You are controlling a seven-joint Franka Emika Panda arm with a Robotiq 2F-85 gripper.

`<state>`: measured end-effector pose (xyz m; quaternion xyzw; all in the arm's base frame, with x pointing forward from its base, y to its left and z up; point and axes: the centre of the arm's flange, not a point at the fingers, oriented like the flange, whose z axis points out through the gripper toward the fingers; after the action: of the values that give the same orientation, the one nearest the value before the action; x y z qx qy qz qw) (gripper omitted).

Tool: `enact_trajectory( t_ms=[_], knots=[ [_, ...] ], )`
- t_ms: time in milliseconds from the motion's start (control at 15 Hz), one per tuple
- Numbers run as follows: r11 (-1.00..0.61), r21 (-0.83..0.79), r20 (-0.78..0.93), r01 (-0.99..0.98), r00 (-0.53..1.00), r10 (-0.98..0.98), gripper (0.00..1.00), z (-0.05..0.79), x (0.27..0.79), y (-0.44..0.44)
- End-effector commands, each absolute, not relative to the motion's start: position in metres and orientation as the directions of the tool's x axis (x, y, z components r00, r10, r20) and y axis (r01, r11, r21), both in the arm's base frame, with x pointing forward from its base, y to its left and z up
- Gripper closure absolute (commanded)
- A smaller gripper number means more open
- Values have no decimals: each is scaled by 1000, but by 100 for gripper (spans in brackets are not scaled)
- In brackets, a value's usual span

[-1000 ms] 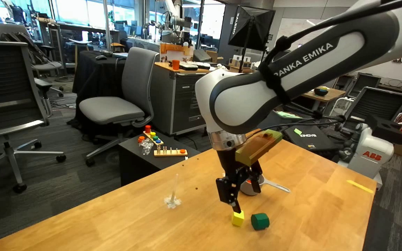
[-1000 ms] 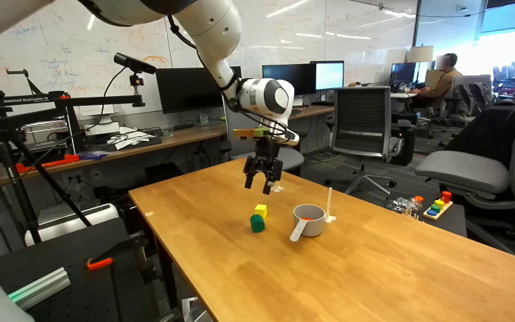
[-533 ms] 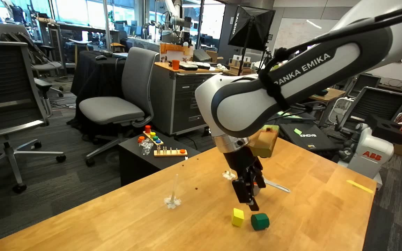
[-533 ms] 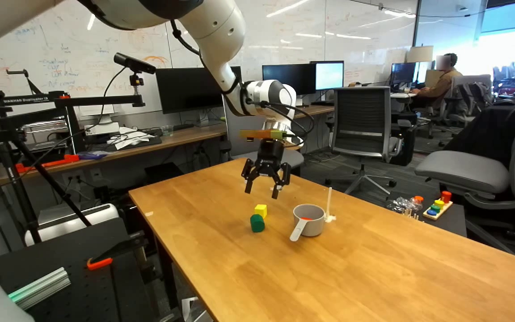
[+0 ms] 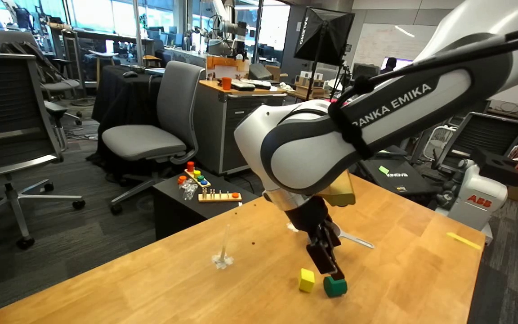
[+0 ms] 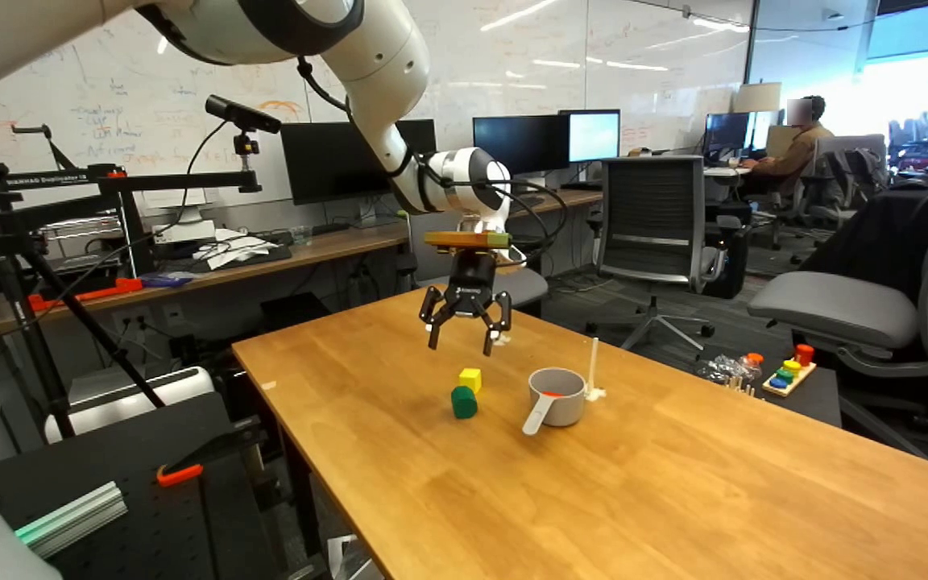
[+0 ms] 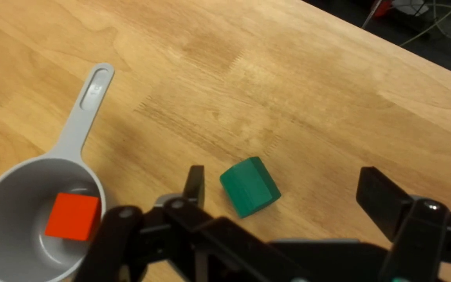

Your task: Put all the blocks in the cup

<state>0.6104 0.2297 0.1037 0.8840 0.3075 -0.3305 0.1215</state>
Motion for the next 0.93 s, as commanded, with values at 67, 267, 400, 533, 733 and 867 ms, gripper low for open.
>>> enact_trajectory(
  t_ms=[67,267,400,533,733,867],
  knots=[
    [-791,42,-649,611,618,443,0,99,613,226],
    [-796,37,-653,605,618,439,0,83,620,230],
    [-794,40,-657,606,615,436,0,72,622,234],
    [-792,47,-658,608,616,433,0,61,624,239],
    [-794,49,-662,606,616,428,0,47,626,243],
    [-795,52,-662,604,617,425,0,40,628,244]
  ],
)
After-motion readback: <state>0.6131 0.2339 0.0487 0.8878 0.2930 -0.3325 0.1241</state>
